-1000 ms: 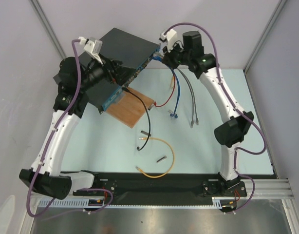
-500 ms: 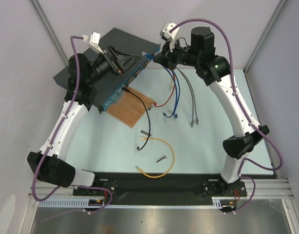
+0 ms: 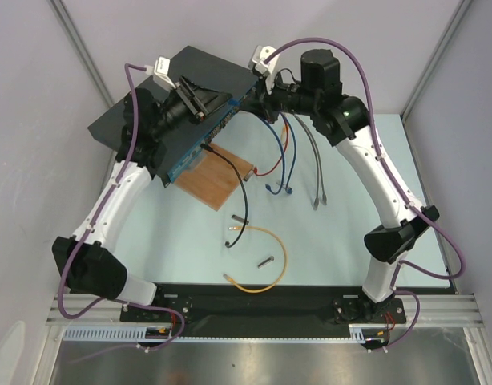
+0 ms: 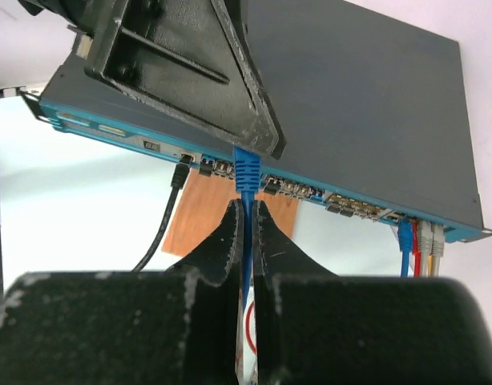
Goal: Insert the plug into the switch port
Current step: Insert the connector into the switch port.
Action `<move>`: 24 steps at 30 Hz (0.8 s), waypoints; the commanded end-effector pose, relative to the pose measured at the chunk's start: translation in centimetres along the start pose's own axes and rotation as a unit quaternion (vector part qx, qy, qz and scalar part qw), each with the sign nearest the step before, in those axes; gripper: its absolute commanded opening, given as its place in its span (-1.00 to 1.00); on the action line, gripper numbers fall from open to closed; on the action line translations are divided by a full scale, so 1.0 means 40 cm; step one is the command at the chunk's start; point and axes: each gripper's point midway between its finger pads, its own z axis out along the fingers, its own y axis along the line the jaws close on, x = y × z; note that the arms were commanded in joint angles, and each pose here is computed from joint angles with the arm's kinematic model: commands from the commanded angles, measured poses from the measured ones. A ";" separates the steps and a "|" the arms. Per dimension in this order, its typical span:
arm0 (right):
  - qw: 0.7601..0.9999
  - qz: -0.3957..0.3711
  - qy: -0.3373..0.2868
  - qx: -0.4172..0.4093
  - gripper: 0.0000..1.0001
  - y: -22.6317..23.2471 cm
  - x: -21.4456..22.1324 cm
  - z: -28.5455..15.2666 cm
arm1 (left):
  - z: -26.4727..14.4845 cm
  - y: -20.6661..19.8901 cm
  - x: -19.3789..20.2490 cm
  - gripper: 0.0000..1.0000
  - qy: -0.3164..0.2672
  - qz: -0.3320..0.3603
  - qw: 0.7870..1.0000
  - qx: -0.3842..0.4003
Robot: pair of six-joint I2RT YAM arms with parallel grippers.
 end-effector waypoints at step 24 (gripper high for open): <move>0.990 -0.020 -0.141 -0.018 -0.39 -0.036 -0.061 -0.074 | -0.036 -0.104 0.001 -0.99 0.005 -0.072 0.991 0.110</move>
